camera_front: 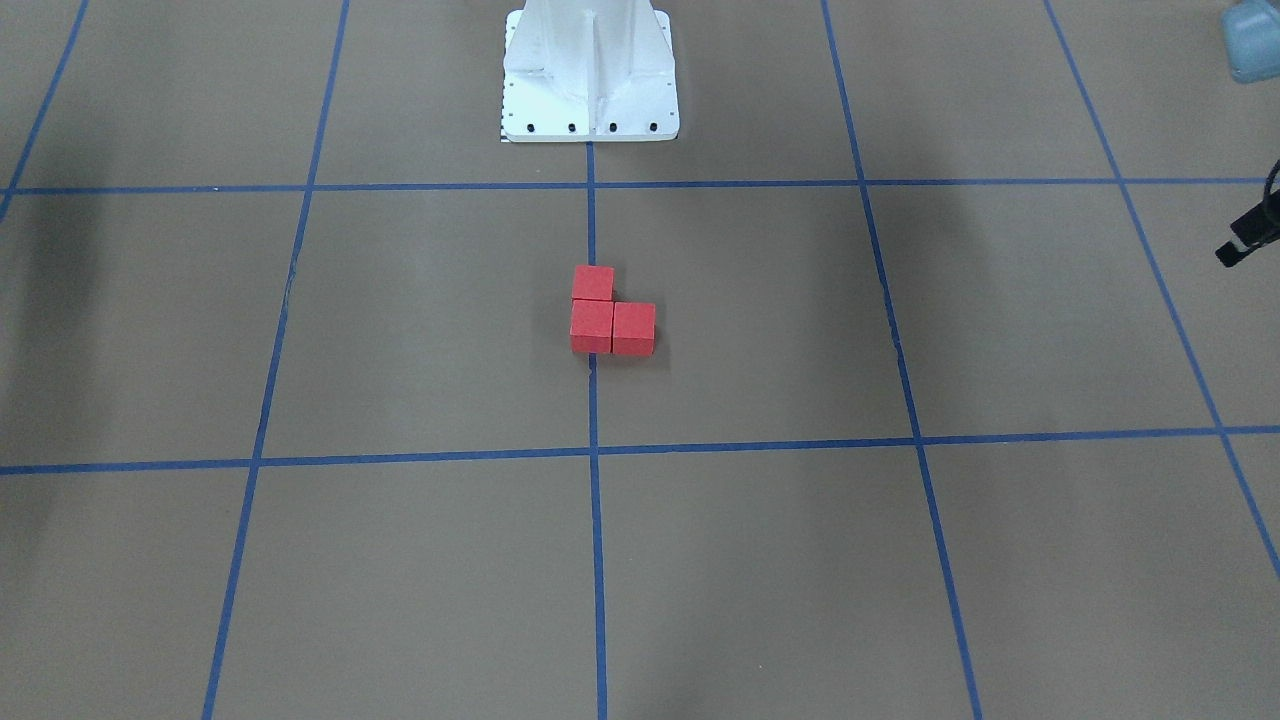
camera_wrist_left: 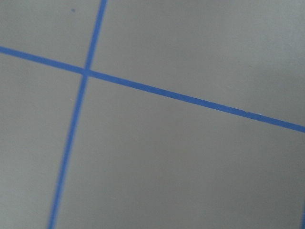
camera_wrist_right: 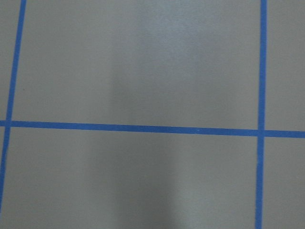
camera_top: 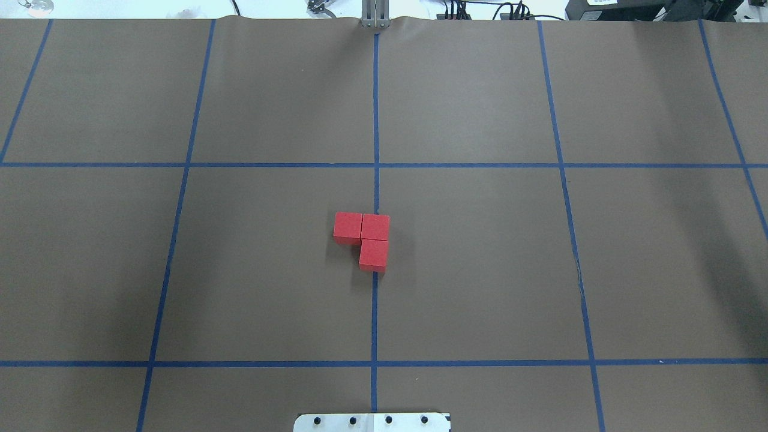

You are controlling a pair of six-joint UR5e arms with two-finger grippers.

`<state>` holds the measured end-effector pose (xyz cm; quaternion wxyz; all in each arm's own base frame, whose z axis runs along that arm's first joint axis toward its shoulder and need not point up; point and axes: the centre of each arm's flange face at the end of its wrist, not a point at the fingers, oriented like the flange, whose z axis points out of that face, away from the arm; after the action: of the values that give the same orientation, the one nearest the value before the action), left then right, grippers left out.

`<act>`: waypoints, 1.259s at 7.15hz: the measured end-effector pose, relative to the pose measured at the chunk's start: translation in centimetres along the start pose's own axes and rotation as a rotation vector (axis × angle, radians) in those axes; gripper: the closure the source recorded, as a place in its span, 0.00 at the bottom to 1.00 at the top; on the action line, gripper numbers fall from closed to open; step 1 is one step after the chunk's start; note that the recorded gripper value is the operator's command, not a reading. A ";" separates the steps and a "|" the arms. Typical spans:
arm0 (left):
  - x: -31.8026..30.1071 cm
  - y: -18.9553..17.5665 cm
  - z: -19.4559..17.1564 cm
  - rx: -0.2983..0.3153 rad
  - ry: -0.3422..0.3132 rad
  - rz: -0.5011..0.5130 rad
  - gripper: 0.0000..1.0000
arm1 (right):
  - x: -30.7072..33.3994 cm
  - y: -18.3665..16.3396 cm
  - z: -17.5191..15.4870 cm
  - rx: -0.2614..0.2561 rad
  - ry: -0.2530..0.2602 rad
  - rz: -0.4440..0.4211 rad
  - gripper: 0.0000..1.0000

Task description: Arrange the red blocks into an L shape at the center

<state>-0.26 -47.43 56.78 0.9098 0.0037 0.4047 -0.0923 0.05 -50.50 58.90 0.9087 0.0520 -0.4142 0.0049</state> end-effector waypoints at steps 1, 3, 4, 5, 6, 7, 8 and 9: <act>-4.0 -0.5 0.0 0.003 -0.009 0.044 0.00 | 0.9 0.0 -0.2 0.002 -0.001 0.003 0.01; -8.9 -0.9 0.4 -0.003 -0.019 0.095 0.00 | 1.1 -0.2 -0.3 0.001 0.000 0.004 0.01; -9.6 -0.9 0.5 -0.006 -0.020 0.097 0.00 | 0.8 -0.2 0.0 -0.006 0.000 -0.001 0.01; -9.9 -0.9 0.5 -0.008 -0.020 0.096 0.00 | 0.4 -0.2 0.3 -0.013 0.001 -0.009 0.01; -9.9 -0.9 0.5 -0.008 -0.020 0.096 0.00 | -0.1 -0.4 0.5 -0.021 0.002 -0.014 0.01; -9.7 -1.0 0.3 -0.006 -0.018 0.098 0.00 | -0.1 -0.8 0.2 -0.029 0.004 -0.019 0.01; -9.3 -1.1 0.1 -0.002 -0.012 0.099 0.00 | 0.4 -0.9 -0.2 -0.041 0.007 -0.024 0.01; -8.8 -1.2 -0.4 0.006 -0.004 0.076 0.00 | 1.0 -1.2 -0.8 -0.053 0.012 -0.021 0.01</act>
<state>-6.50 -47.16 63.05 0.9135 0.0215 0.4020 -0.0590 1.38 -51.65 58.98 0.9121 0.0323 -0.4084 -0.0155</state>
